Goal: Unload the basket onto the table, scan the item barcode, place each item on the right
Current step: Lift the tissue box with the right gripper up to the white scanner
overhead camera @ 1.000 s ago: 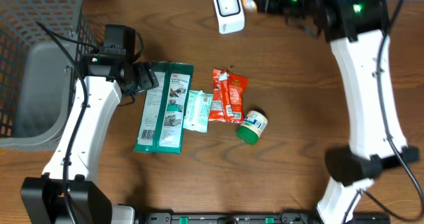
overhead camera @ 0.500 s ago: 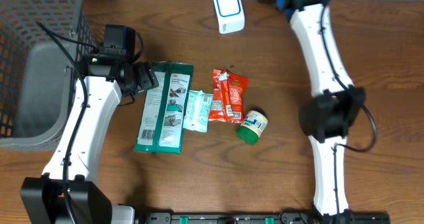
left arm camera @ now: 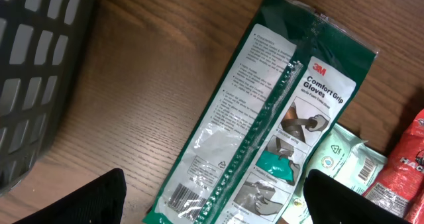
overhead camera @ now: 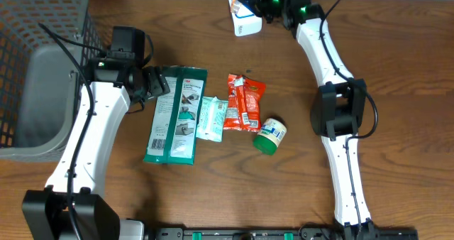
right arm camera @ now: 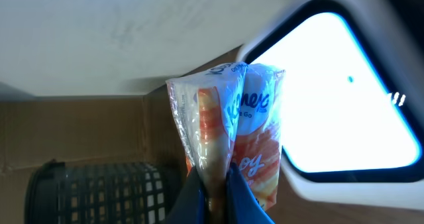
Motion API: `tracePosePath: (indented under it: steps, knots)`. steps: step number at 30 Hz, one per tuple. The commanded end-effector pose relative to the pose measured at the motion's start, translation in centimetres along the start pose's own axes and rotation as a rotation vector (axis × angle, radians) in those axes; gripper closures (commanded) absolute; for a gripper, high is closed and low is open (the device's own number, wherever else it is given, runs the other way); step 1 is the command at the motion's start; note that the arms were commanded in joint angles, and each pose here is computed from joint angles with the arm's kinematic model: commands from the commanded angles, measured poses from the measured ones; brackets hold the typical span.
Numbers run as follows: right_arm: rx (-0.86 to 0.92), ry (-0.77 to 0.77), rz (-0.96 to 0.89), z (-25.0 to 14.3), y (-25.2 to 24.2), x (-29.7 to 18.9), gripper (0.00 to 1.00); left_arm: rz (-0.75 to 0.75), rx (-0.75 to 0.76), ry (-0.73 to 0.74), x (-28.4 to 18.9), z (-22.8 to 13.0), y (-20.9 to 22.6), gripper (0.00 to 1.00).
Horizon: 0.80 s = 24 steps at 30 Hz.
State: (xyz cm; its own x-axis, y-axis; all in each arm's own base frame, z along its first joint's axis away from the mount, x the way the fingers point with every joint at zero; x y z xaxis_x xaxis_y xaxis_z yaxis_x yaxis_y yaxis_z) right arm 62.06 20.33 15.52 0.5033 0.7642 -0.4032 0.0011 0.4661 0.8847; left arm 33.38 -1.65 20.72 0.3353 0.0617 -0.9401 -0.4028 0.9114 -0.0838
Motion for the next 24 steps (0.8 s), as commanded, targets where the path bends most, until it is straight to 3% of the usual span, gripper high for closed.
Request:
tracePosePath:
  steps: [1, 24]
  knots:
    - [-0.007, -0.017, 0.038, 1.3, 0.8, -1.3, 0.99, 0.004, 0.0, -0.023, -0.5, 0.5, 0.1, 0.14]
    - [-0.079, 0.009, -0.08, -0.3, -0.8, -0.6, 0.99, 0.004, 0.0, -0.022, -0.5, 0.5, 0.1, 0.14]
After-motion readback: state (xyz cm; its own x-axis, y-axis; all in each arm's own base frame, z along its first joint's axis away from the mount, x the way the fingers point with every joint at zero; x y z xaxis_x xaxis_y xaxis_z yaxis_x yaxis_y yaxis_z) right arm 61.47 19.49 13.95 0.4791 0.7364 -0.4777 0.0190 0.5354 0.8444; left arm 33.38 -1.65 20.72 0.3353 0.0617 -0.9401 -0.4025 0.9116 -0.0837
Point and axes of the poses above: each gripper's point midway between its finger pads, its own x axis out along the fingers, its own y axis along the line the jaws close on, z = x × y, the point moved 6 cm from there along -x, back along the fingers, and after that the axes turned 2 degrees about -x, right-handed, at the moved point
